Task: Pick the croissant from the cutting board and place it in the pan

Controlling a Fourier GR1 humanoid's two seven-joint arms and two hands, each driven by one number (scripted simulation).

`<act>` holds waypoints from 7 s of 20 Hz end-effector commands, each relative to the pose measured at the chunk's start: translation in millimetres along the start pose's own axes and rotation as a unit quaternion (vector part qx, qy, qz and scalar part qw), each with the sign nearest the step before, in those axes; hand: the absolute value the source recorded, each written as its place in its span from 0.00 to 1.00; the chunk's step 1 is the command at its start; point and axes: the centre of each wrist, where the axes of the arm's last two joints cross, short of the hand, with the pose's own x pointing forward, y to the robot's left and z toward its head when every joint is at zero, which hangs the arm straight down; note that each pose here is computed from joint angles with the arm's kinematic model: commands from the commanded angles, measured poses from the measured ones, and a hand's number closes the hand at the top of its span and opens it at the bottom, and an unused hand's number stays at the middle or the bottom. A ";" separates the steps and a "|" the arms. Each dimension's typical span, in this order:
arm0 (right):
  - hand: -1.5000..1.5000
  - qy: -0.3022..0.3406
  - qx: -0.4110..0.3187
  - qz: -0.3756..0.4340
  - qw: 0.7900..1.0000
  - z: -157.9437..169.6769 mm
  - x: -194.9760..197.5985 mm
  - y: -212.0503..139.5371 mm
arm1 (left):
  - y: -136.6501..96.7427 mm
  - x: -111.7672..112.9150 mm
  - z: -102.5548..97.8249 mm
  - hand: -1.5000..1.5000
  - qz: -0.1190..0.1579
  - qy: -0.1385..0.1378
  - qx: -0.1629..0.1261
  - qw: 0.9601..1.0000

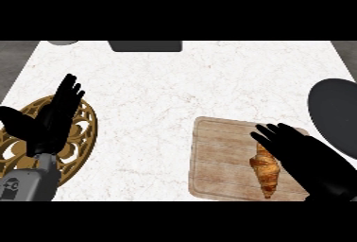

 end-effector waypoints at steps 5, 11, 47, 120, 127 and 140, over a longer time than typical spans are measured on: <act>0.00 0.031 0.015 0.000 0.999 -34.9 15.9 1.4 | 3.9 -2.3 7.4 0.50 0.005 0.003 -0.001 1.000; 0.00 0.023 0.032 -0.002 0.999 -51.9 -8.2 28.2 | -3.9 -4.3 1.7 0.50 0.000 0.005 -0.001 1.000; 1.00 -0.045 -0.050 -0.041 0.997 -96.4 -12.4 85.6 | 0.3 18.0 -0.1 0.50 -0.002 0.002 0.000 1.000; 0.00 0.040 -0.358 -0.378 0.853 13.4 -319.9 95.8 | -11.5 16.2 -1.6 0.50 0.005 -0.015 -0.010 1.000; 0.00 0.015 -0.390 -0.507 0.769 65.6 -342.3 91.8 | -10.0 5.0 1.7 0.50 0.005 -0.009 -0.015 1.000; 0.00 -0.039 -0.373 -0.572 0.730 130.9 -356.7 102.0 | -1.0 7.1 4.5 0.50 0.006 -0.012 0.012 1.000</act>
